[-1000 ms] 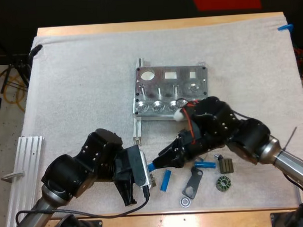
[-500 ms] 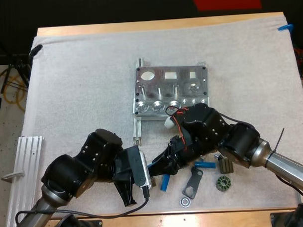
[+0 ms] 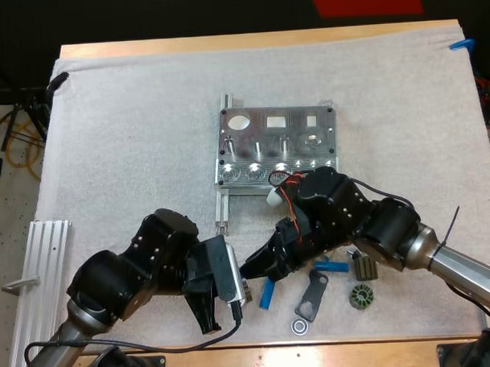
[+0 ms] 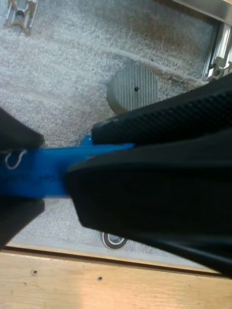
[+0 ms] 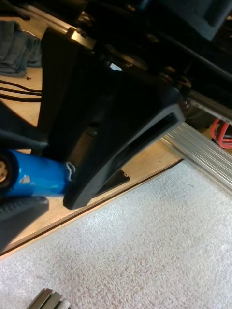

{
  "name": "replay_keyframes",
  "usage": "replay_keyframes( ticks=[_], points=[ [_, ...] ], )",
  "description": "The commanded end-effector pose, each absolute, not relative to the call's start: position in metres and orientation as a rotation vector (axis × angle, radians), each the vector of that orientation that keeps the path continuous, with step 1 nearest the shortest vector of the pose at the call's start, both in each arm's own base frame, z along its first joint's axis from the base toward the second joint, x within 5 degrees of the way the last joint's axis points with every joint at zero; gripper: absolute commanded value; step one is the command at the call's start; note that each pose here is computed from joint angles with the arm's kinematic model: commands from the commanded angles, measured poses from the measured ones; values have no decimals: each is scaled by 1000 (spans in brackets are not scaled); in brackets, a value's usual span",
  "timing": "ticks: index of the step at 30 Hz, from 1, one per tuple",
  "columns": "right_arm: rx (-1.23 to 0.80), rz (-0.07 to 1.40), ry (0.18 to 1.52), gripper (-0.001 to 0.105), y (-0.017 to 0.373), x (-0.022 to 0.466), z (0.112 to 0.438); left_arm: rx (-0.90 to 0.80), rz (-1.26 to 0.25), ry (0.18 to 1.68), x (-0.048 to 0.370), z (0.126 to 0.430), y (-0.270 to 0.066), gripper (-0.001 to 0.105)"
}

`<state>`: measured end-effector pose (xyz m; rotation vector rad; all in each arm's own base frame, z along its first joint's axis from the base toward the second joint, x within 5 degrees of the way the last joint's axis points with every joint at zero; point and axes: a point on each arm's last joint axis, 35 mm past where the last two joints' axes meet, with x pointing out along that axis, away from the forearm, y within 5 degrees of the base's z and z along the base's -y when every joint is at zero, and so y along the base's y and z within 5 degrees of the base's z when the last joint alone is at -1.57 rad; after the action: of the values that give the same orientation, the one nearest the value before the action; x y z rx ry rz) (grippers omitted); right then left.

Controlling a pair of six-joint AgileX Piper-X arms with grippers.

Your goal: Load cells from left to right

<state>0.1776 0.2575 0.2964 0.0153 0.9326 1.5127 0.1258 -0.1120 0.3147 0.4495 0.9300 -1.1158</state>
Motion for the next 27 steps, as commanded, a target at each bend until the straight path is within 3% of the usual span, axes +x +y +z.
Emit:
replay_keyframes(
  ticks=[1,5,7,12,21,27],
  points=[
    [14,1553,895,0,259,177,303,462,-1085,922,126,316,-112,29],
    [-34,1442,850,0,258,181,307,440,-1069,920,128,317,-112,61],
    [-40,1425,828,0,258,182,312,413,-1055,918,129,318,-113,64],
    [-88,1332,775,0,259,187,330,384,-987,867,135,322,-116,64],
    [-429,973,737,0,242,193,363,306,-849,787,148,330,-116,64],
    [-546,852,747,0,228,200,372,203,-699,738,169,347,-90,64]
  ],
)
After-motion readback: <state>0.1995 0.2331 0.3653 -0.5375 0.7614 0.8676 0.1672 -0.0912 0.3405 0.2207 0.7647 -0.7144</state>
